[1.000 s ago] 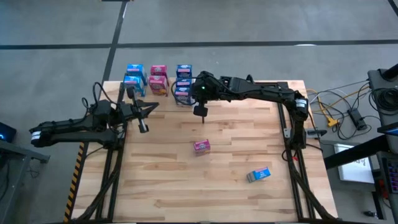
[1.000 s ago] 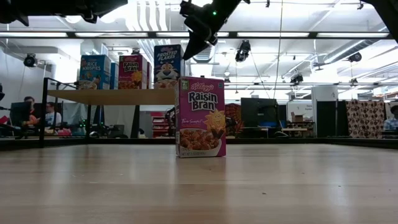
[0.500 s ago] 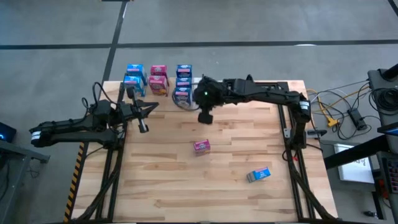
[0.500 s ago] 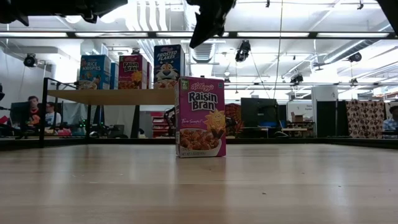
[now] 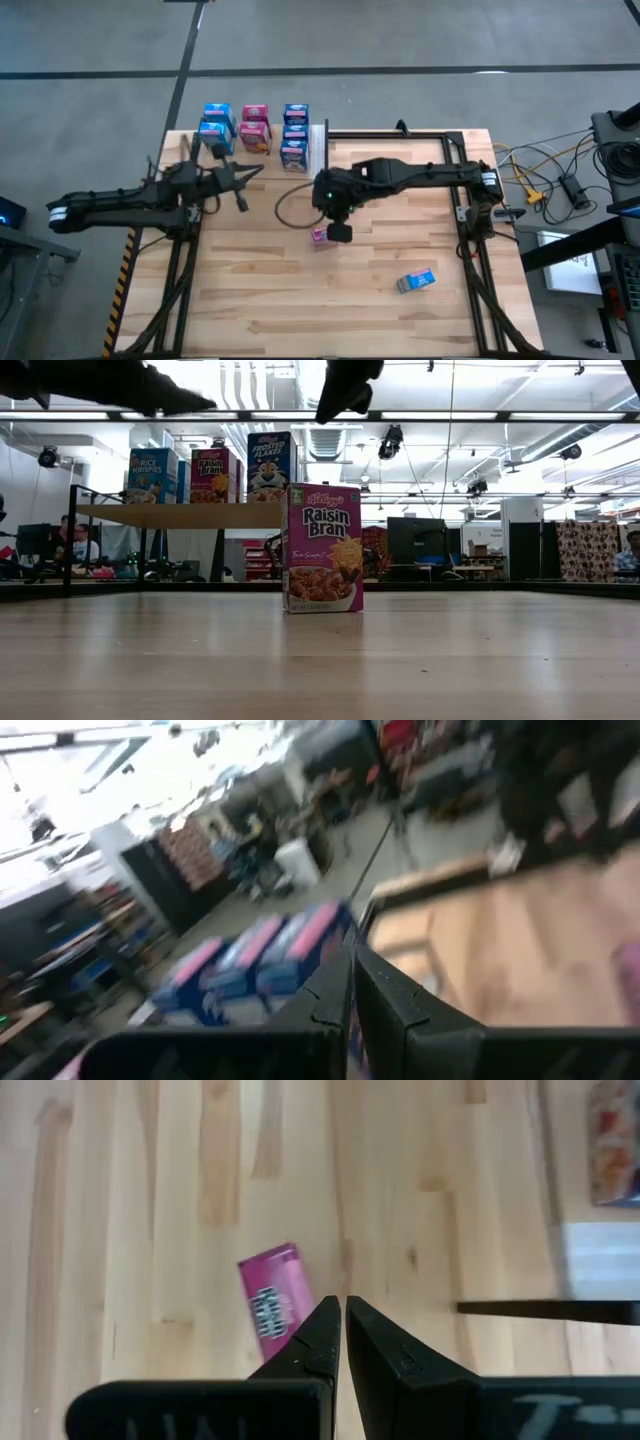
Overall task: Stack cereal on shelf
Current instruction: Put the blue cereal box on the shelf
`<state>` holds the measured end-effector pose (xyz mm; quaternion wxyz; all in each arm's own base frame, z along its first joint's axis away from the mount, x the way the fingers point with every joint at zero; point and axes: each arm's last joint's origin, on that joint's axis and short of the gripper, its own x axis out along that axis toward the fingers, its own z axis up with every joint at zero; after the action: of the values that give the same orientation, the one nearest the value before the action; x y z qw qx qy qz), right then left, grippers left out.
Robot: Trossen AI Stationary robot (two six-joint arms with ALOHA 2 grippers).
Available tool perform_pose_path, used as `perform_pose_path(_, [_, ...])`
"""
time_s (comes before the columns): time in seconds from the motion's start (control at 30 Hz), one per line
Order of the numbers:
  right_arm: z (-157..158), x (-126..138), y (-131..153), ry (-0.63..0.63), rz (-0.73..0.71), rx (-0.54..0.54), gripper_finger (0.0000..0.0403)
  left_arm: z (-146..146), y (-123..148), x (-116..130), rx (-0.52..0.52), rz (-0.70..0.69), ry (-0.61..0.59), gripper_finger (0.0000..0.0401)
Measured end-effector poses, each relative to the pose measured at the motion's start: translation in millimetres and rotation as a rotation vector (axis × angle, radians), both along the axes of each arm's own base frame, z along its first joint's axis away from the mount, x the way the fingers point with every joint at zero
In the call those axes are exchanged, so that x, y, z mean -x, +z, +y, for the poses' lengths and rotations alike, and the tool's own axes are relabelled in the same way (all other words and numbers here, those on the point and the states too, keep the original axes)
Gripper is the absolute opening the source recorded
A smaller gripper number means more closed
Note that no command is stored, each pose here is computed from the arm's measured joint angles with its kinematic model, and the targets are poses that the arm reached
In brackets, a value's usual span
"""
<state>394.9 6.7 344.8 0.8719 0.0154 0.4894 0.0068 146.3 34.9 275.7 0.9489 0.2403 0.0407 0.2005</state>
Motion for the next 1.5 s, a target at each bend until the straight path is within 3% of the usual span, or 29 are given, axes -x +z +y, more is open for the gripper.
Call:
perform_pose_path(0.23, [17,1,-11,0.021,0.034,0.042,0.0012,13,-13,-22,-0.042,0.143,0.279,0.0])
perform_pose_path(0.6, [17,1,-12,0.011,0.036,0.065,0.0012,16,-20,-41,-0.036,0.216,0.259,0.0])
perform_pose_path(1.5, [17,1,-12,0.018,0.036,0.07,0.0012,24,-22,-60,-0.02,0.195,0.313,0.0])
